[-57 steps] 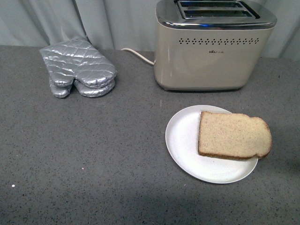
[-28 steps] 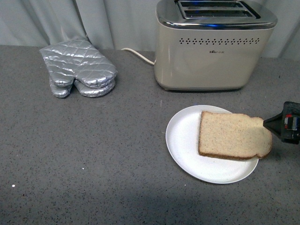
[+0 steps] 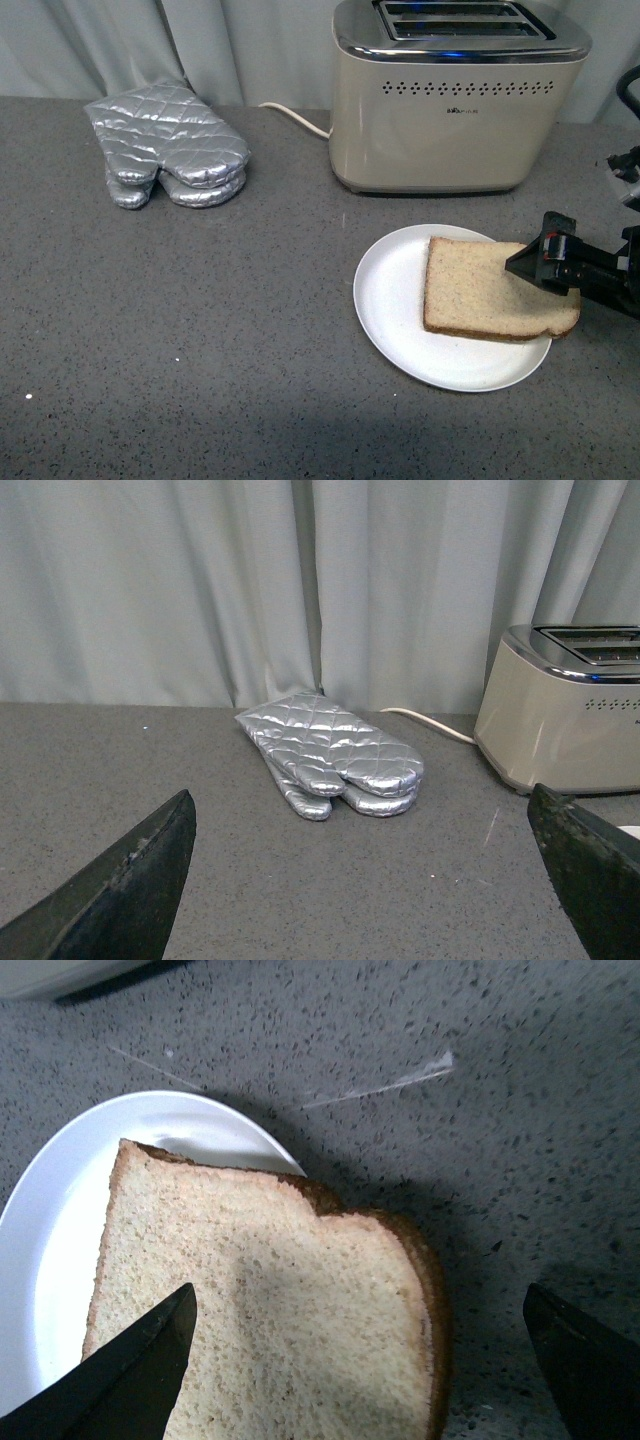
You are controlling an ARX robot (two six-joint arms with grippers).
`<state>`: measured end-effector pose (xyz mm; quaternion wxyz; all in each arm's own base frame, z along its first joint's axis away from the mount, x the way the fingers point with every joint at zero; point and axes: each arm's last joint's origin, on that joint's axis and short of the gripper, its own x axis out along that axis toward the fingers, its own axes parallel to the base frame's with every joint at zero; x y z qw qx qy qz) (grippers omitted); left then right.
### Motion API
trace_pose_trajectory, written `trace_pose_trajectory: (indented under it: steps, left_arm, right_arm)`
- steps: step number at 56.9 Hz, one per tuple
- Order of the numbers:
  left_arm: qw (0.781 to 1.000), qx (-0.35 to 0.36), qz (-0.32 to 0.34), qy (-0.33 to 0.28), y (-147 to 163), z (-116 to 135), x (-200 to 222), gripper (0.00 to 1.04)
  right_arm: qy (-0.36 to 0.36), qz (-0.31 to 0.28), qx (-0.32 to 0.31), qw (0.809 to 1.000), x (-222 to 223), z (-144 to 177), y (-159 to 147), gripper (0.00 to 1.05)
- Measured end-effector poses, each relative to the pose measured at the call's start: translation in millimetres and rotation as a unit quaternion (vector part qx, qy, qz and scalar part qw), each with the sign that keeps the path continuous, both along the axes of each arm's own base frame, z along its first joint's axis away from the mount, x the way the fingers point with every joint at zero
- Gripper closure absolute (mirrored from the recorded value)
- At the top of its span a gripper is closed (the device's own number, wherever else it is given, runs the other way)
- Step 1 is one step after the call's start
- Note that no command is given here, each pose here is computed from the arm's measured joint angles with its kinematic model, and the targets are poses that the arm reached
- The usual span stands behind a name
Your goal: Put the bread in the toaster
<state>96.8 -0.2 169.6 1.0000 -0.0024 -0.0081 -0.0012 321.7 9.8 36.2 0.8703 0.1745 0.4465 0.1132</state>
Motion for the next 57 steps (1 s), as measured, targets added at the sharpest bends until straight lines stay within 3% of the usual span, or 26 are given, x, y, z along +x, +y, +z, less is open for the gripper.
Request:
trace_pose_trajectory:
  steps: [5, 20, 23, 36, 57]
  left_arm:
    - [1.000, 0.000, 0.000, 0.000, 0, 0, 0, 0.07]
    - [1.000, 0.000, 0.000, 0.000, 0, 0, 0, 0.07]
    - [1.000, 0.000, 0.000, 0.000, 0, 0, 0, 0.07]
    - [1.000, 0.000, 0.000, 0.000, 0, 0, 0, 0.07]
    - [1.000, 0.000, 0.000, 0.000, 0, 0, 0, 0.07]
  right_arm:
    - [0.008, -0.002, 0.010, 1.000, 0, -4, 4, 0.15]
    - [0.004, -0.022, 0.008, 1.000, 2, -3, 4, 0.56]
    - [0.000, -0.023, 0.007, 1.000, 2, 0, 4, 0.68]
    - [-0.013, -0.021, 0.015, 1.000, 1, 19, 5, 1.02]
    - [-0.075, 0.006, 0.093, 0.993, -17, 88, 8, 1.03]
